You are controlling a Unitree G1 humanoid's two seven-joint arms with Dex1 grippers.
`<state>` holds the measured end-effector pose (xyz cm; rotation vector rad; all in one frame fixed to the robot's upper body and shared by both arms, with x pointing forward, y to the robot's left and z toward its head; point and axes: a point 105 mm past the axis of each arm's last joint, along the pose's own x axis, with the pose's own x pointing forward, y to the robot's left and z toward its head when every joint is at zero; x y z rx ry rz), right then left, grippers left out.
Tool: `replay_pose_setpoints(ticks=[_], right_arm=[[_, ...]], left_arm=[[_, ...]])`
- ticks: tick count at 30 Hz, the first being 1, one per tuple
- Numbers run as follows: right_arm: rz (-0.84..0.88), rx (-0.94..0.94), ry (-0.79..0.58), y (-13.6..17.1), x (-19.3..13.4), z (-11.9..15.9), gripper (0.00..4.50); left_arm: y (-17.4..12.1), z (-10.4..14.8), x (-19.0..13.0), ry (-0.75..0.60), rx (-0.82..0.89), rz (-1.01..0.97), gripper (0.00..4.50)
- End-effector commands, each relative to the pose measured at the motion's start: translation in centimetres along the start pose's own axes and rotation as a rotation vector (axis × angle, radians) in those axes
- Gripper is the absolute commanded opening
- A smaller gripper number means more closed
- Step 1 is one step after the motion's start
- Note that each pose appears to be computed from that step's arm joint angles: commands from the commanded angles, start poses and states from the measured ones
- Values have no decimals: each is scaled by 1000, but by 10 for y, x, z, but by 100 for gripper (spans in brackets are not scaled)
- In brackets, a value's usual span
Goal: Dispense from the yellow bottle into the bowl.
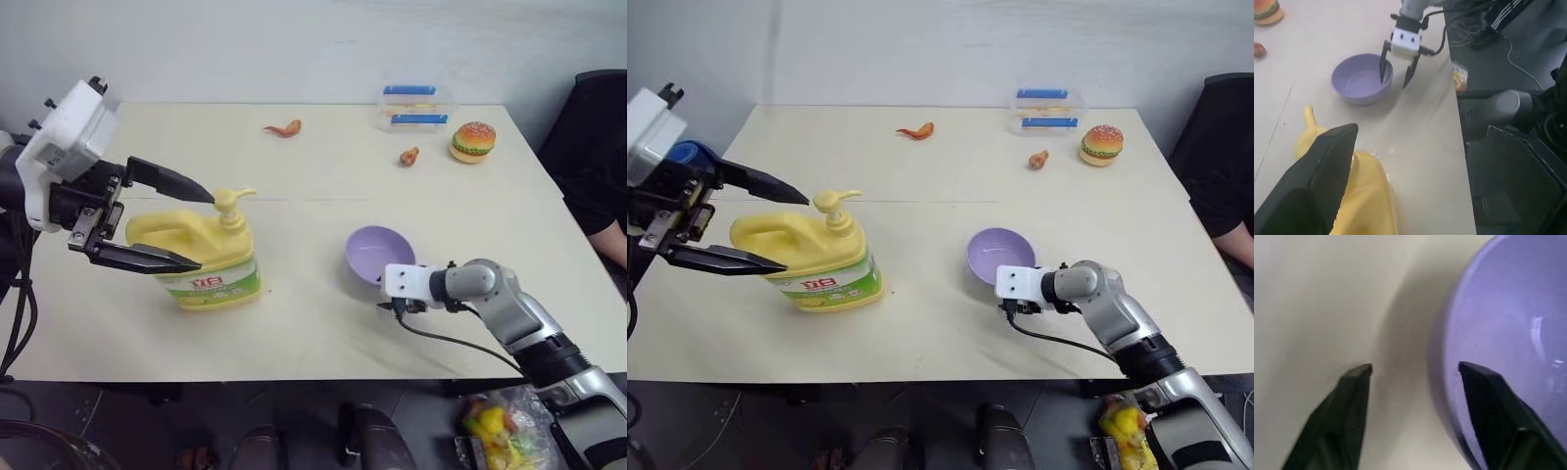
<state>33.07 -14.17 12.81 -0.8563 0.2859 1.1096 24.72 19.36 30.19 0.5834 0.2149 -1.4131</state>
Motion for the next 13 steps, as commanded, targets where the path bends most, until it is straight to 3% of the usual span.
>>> replay_pose_setpoints(ticks=[1, 8, 13], right_arm=[[-21, 103, -117, -18, -71, 28, 396], [-33, 335, -106, -19, -176, 7, 396], [-97, 415, -129, -24, -207, -4, 396]], left_arm=[[-1, 0, -28, 9, -12, 78, 450], [-1, -27, -95, -5, -203, 329, 450], [-3, -36, -123, -29, -260, 440, 450]])
